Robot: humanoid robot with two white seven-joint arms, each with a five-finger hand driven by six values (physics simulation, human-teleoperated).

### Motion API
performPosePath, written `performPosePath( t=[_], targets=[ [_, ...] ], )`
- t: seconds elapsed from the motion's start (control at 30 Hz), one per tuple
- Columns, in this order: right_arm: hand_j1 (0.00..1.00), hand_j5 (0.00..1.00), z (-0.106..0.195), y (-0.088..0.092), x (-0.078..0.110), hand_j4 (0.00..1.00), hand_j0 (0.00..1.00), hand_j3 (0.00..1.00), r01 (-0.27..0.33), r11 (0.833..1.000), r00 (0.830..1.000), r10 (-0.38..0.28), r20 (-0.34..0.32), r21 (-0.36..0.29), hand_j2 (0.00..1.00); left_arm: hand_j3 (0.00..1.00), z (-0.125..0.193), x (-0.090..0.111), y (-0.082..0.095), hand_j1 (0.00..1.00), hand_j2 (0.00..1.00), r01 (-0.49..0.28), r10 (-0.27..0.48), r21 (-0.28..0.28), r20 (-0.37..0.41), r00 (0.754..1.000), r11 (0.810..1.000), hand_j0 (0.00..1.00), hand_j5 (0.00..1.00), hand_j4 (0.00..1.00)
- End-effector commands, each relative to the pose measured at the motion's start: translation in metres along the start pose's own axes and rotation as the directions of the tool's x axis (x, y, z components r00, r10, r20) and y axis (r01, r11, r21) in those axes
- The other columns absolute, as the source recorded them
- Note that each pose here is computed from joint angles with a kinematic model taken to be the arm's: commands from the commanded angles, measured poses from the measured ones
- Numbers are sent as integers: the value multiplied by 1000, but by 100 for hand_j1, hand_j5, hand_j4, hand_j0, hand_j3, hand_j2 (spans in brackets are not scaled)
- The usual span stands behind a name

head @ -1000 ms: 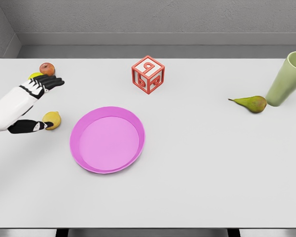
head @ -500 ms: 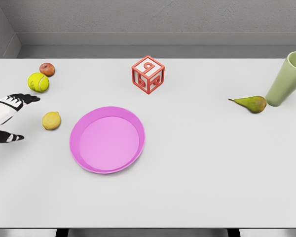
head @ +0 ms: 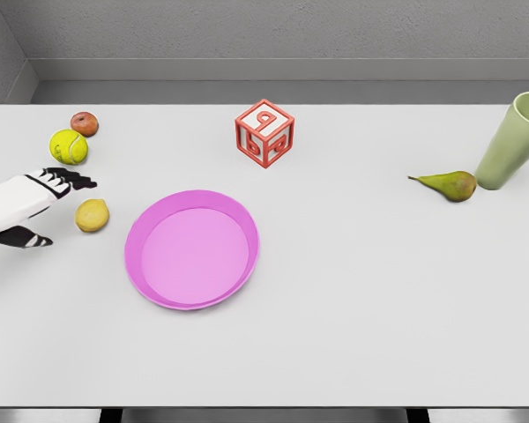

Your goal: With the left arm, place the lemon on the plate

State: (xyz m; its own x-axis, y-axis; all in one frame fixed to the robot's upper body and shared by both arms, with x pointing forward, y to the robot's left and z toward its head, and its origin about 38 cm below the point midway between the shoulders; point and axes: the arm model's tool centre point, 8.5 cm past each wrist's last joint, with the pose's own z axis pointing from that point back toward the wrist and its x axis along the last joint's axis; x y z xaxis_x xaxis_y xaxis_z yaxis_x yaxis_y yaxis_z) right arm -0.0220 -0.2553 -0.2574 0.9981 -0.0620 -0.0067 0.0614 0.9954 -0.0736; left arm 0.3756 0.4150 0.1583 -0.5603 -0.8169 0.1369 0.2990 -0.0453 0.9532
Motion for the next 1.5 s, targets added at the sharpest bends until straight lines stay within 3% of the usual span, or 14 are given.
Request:
performPosePath(
  t=[0.0,0.1,0.27,0.6,0.87,1.03,1.07,1.1,1.13,1.17,1.2,1.47],
  targets=[
    [100,100,0,0,0,100,100,100,0,1000,1000,0,0,0,100,100,-4,-1,-9,100,100,-23,23,-5,-5,1000,1000,100,100,100],
    [100,100,0,0,0,100,100,100,0,1000,1000,0,0,0,100,100,-19,-4,-16,100,100,-59,59,-20,-13,998,998,100,100,100],
    [100,100,0,0,0,100,100,100,-1,1000,1000,1,0,0,100,100,-26,-4,-13,100,100,-64,64,-7,-9,998,998,100,100,100],
    [100,100,0,0,1,100,100,100,0,1000,1000,0,1,0,100,100,-57,12,-20,100,100,-80,81,-5,39,996,997,100,100,100],
    [100,100,0,0,0,100,100,100,0,1000,1000,0,0,0,100,100,-57,12,-23,100,100,-76,76,-19,39,996,997,100,100,100],
    [100,100,0,0,0,100,100,100,0,1000,1000,0,0,0,100,100,-50,0,-31,100,100,-90,90,-43,0,996,995,100,100,100],
    [100,100,0,0,0,100,100,100,0,1000,1000,0,1,0,100,96,-49,-1,-31,96,96,-88,88,-46,-2,996,995,96,96,96],
    [100,100,0,0,0,100,100,100,0,1000,1000,0,0,0,100,76,-49,-2,-30,76,76,-72,72,-54,-5,997,996,76,76,76],
    [100,100,0,0,0,100,100,100,0,1000,1000,0,0,0,100,70,-49,-2,-31,70,70,-66,65,-60,-7,998,996,70,70,70],
    [100,100,0,0,0,100,100,100,0,1000,1000,0,0,0,100,68,-49,-2,-34,68,68,-68,68,-99,-5,998,993,68,68,68],
    [100,100,0,0,0,100,100,100,0,1000,1000,0,0,0,100,68,-49,-1,-34,68,68,-72,72,-101,-4,997,992,68,68,68],
    [100,100,0,0,0,100,100,100,0,1000,1000,0,0,0,100,61,-52,-3,-23,61,61,-65,65,-78,-1,998,995,61,61,61]
  ],
)
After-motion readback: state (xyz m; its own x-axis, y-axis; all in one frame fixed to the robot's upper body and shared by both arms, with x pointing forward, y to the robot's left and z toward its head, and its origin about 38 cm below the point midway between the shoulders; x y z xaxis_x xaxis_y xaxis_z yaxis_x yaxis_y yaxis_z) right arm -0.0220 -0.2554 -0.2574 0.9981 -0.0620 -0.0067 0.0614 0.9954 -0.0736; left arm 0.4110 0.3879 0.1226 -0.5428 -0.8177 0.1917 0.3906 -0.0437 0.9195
